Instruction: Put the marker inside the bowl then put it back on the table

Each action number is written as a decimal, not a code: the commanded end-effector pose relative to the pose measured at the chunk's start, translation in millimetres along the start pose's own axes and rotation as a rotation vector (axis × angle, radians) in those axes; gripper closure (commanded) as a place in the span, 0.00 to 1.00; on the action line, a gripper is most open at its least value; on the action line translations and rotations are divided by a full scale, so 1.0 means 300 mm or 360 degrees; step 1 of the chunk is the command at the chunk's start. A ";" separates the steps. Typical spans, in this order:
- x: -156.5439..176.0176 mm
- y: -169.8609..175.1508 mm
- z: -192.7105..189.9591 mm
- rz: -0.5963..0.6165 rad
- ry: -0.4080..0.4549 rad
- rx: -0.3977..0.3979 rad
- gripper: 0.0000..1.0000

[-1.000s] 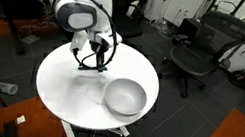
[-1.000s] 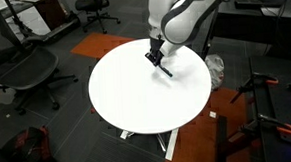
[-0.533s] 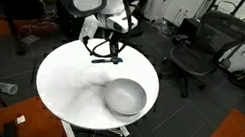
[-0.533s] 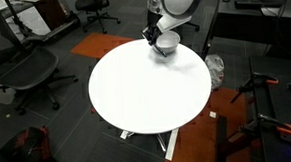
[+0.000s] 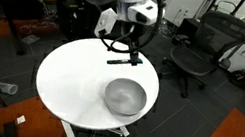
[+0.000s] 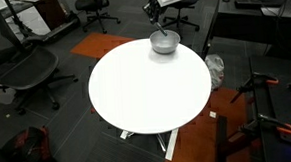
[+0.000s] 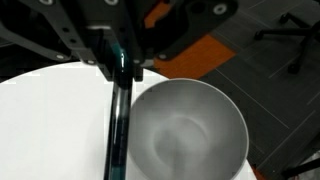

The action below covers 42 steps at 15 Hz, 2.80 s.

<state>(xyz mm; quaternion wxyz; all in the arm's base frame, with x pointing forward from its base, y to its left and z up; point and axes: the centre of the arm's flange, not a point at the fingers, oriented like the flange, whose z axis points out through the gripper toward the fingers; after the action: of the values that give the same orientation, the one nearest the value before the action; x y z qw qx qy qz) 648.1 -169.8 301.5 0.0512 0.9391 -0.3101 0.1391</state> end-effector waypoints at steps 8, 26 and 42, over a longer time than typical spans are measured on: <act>0.214 0.120 0.091 0.0077 -0.0188 -0.0136 0.95; 0.155 0.181 0.213 0.0082 -0.0317 -0.0158 0.17; 0.013 0.152 -0.165 -0.0215 -0.0216 -0.0090 0.00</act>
<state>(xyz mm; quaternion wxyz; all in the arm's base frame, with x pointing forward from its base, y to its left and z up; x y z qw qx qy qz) 643.8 -215.6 330.2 0.0703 0.9577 -0.2710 0.0671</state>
